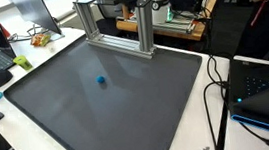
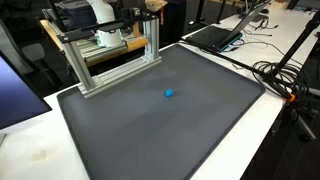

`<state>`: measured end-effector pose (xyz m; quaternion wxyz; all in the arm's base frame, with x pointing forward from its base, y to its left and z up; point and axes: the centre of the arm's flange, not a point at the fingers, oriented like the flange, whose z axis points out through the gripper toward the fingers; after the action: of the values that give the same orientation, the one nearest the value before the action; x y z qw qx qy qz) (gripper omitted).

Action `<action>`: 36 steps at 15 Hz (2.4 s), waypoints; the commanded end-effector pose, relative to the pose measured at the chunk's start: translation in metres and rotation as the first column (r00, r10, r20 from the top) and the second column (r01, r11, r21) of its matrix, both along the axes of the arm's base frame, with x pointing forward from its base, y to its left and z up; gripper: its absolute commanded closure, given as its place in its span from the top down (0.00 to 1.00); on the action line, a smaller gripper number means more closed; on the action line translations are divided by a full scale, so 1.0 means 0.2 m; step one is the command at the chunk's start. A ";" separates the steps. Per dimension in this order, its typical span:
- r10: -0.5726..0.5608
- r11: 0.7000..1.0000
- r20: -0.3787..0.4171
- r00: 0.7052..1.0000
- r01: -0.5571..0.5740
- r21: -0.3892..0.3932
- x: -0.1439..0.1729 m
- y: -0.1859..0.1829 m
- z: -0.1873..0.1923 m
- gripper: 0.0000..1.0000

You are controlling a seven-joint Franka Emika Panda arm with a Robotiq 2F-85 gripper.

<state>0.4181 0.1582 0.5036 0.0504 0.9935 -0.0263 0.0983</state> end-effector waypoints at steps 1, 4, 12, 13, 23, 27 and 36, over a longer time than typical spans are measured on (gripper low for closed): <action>0.000 1.000 0.000 1.000 0.000 0.000 0.00 0.00 0.00 1.00; 0.000 1.000 0.000 1.000 0.000 0.000 0.00 0.00 0.00 1.00; 0.115 0.993 -0.089 0.989 -0.116 -0.007 -0.03 -0.30 0.08 1.00; 0.139 0.990 -0.110 0.984 -0.139 0.004 -0.05 -0.37 0.08 1.00; 0.002 0.999 -0.177 0.984 0.007 0.048 -0.22 -0.79 0.03 1.00; -0.016 0.999 -0.180 0.983 0.024 0.039 -0.29 -0.80 -0.08 1.00; 0.020 0.999 -0.193 0.981 -0.013 0.035 -0.24 -0.78 -0.15 1.00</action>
<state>0.3689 -0.0017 0.4830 0.0291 0.9990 -0.0347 0.0058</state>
